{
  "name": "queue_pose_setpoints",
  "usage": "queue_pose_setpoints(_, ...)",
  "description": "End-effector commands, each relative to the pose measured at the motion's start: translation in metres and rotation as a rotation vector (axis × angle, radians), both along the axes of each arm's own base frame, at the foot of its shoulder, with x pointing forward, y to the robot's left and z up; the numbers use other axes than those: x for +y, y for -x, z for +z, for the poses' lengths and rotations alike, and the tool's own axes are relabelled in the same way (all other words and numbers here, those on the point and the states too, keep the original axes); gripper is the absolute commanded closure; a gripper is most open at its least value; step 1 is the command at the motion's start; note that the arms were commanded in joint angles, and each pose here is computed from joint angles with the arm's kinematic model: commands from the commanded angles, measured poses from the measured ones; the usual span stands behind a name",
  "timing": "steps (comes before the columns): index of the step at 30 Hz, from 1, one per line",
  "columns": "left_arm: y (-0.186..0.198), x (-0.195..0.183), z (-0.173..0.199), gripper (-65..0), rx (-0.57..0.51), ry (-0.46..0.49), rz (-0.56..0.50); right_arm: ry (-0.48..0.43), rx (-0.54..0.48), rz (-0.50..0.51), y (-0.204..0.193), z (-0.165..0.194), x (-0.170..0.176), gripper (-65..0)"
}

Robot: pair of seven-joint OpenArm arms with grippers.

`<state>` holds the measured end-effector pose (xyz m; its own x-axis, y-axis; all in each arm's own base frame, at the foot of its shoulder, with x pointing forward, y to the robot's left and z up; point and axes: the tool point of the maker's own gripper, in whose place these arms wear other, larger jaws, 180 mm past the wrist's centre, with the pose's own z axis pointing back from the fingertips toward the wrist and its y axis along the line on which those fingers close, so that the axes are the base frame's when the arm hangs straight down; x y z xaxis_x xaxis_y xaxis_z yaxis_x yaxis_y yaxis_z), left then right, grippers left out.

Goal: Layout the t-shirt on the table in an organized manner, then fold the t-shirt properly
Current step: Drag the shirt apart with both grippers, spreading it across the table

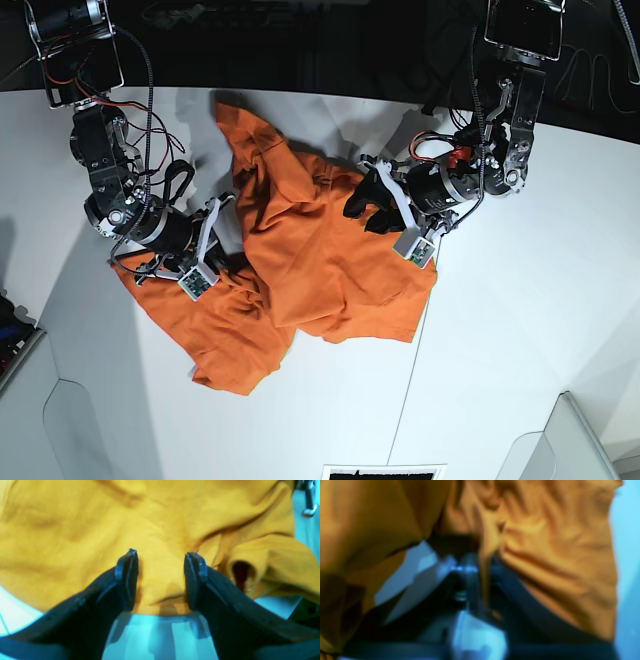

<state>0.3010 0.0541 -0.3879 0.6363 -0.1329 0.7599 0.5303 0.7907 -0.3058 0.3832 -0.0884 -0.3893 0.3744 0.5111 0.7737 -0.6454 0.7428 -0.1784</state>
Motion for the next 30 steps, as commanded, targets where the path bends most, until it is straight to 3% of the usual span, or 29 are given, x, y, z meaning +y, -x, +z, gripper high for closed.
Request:
queue_pose_setpoints(1, -0.003, -0.001, 0.007, -32.1, -0.022, 0.021, 0.0, -0.023, -0.08, -0.003, -0.016, 0.023, -0.001, 0.0)
queue_pose_setpoints(9, 0.01, 0.011, -0.013, -32.0, 0.047, -0.018, -0.001, 0.009, -0.212, 0.009, -0.052, 0.068, -0.002, 0.0)
queue_pose_setpoints(18, 0.019, 0.073, -0.044, -32.0, 0.127, -0.156, 0.024, 0.01, -0.399, -0.027, -0.099, 0.157, -0.013, 0.0)
queue_pose_setpoints(24, 0.019, 0.111, -0.043, -32.0, 0.13, -0.247, 0.028, 0.016, -0.491, -0.049, -0.122, 0.206, -0.019, 0.0)
queue_pose_setpoints(29, 0.019, 0.129, -0.041, -32.0, 0.13, -0.294, 0.03, -0.002, -0.543, -0.152, -0.133, 0.226, -0.034, -0.4)
queue_pose_setpoints(30, 0.019, 0.13, -0.041, -32.0, 0.13, -0.299, 0.03, -0.002, -0.542, -0.155, -0.133, 0.226, -0.035, -10.5)
